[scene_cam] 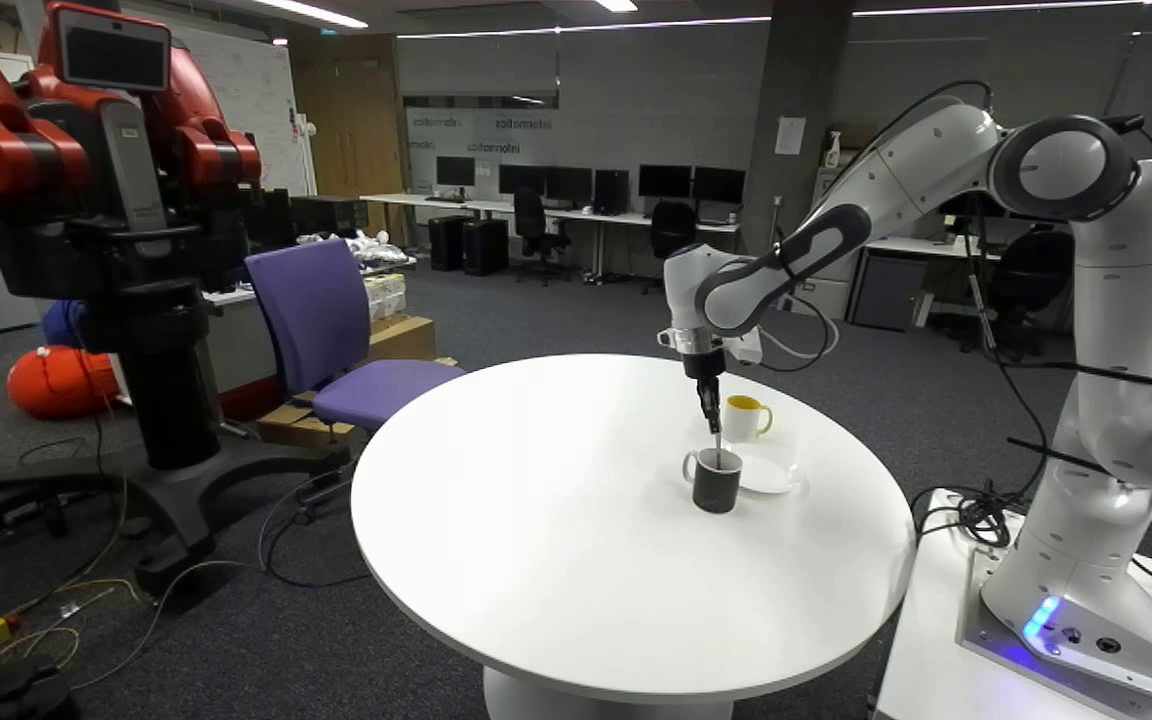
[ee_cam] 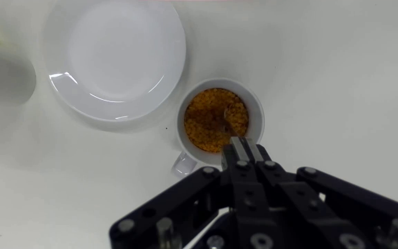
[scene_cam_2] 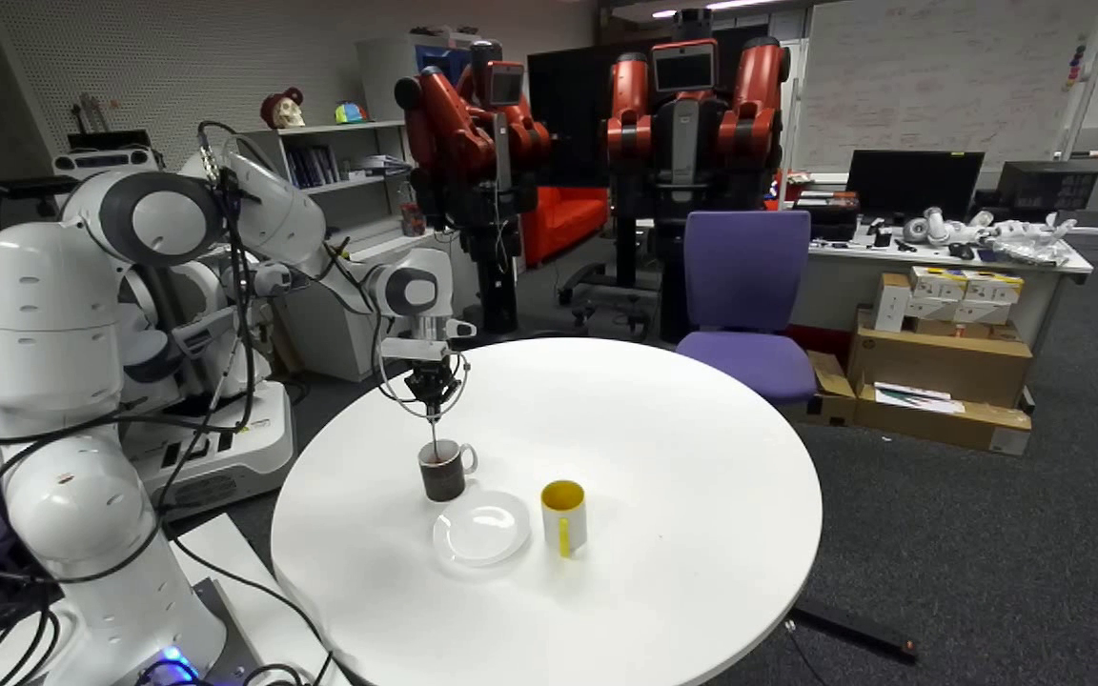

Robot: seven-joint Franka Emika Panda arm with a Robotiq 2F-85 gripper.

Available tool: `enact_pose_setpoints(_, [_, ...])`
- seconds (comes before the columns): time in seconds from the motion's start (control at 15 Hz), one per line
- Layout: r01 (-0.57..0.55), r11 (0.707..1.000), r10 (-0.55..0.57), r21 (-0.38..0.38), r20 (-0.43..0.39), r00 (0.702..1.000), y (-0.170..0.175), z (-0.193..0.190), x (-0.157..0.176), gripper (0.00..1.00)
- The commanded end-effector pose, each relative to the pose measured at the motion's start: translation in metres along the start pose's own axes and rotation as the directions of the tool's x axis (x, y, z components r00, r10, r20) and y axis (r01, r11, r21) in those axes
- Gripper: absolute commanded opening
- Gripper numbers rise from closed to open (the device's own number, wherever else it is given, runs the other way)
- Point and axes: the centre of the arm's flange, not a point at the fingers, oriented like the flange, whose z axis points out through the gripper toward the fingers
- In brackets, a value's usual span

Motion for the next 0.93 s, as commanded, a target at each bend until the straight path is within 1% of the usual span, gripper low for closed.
enact_pose_setpoints(0.0, [0.002, 1.000, -0.002, 0.001, 0.005, 1.000, 0.001, -0.006, 0.001, 0.00])
enact_pose_setpoints(0.6, [-0.015, 1.000, 0.015, 0.011, 0.001, 1.000, 0.014, -0.002, 0.016, 0.00])
enact_pose_setpoints(0.87, [-0.024, 1.000, 0.024, 0.007, 0.010, 1.000, 0.019, 0.001, 0.014, 0.00])
